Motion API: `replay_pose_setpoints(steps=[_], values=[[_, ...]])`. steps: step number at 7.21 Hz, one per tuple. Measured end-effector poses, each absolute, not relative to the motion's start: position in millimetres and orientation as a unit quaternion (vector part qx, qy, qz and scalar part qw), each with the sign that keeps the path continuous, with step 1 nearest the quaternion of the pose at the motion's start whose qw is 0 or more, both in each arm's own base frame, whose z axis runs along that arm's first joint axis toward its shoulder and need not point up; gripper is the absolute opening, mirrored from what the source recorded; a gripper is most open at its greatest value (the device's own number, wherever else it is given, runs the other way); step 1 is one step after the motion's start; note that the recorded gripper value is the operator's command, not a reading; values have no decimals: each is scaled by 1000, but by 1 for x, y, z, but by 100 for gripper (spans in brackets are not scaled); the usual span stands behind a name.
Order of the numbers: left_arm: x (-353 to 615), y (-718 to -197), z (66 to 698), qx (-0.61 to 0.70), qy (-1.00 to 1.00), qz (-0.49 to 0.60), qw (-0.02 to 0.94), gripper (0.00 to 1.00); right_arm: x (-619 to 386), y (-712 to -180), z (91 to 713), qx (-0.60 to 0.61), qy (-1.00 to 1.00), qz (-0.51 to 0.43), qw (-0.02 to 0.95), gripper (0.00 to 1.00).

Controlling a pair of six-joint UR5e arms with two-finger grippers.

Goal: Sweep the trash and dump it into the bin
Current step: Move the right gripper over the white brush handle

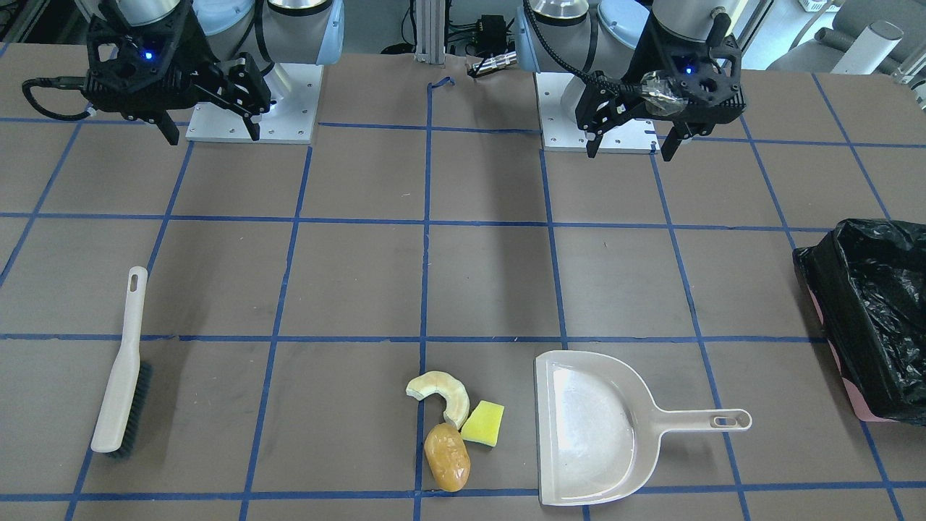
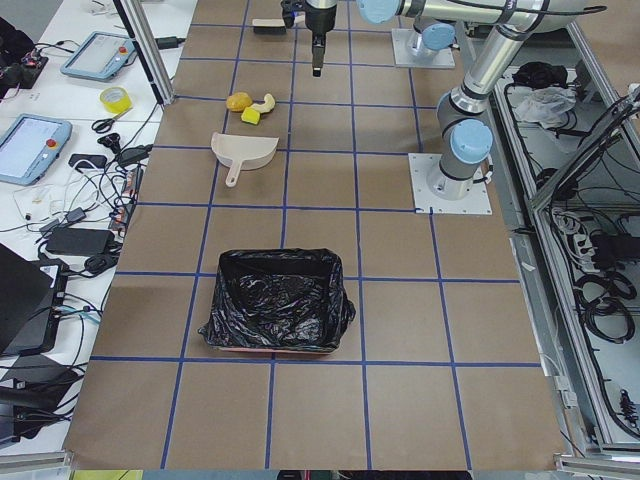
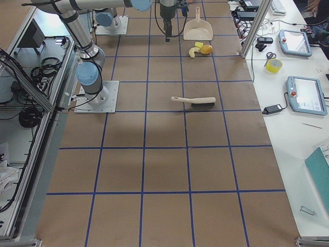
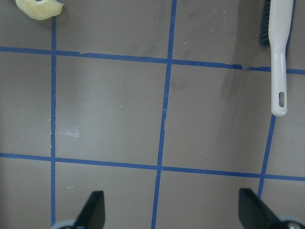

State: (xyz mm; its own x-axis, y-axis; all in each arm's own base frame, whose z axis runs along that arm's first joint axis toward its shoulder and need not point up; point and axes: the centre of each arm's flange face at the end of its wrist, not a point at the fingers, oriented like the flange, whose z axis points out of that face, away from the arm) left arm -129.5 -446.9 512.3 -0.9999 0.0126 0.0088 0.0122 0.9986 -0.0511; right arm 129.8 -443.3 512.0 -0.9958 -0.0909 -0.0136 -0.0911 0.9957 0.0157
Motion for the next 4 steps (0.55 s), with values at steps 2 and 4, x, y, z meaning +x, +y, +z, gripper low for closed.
replay_pose_setpoints(steps=[2, 4], values=[[-129, -447, 512, -6, -1000, 26, 5, 100, 130, -443, 512, -45, 999, 8, 7, 100], [-129, -447, 512, -6, -1000, 26, 4, 100, 128, -443, 510, -44, 999, 13, 3, 100]])
